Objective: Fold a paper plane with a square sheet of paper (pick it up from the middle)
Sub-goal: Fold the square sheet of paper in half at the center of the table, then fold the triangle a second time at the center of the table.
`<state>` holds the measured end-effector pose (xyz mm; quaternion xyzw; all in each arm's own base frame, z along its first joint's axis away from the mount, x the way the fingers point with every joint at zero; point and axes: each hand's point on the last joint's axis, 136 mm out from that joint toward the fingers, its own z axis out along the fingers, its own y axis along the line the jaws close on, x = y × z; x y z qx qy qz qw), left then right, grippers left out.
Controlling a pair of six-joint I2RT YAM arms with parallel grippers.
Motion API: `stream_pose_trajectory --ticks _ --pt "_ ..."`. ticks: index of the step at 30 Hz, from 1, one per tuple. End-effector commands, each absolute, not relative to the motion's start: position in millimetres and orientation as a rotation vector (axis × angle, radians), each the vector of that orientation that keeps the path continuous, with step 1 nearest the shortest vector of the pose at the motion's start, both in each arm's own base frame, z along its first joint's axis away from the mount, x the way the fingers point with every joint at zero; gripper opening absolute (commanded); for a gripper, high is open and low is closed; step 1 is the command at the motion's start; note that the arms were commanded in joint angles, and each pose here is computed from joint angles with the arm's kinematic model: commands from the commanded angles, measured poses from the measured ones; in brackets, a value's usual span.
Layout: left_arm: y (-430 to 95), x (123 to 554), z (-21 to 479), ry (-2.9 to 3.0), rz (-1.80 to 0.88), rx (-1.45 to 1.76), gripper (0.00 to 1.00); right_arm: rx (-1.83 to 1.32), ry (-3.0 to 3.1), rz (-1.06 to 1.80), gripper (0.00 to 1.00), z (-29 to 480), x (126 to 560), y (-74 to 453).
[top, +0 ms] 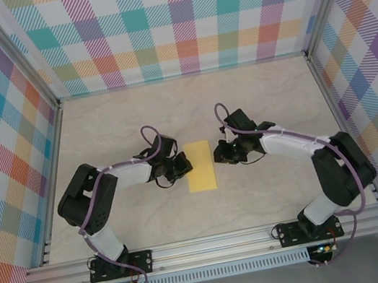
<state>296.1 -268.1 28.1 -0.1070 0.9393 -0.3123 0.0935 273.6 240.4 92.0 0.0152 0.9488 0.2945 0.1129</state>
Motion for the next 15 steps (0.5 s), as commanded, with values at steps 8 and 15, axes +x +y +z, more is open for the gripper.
stream_pose_trajectory --ticks 8,15 --pt "-237.5 283.4 75.5 2.697 -0.804 -0.256 0.10 0.138 2.534 0.568 0.28 135.6 307.6 199.7" --pt "-216.9 283.2 70.9 2.652 -0.852 -0.380 0.15 0.131 2.741 0.653 0.30 104.2 298.4 216.3"
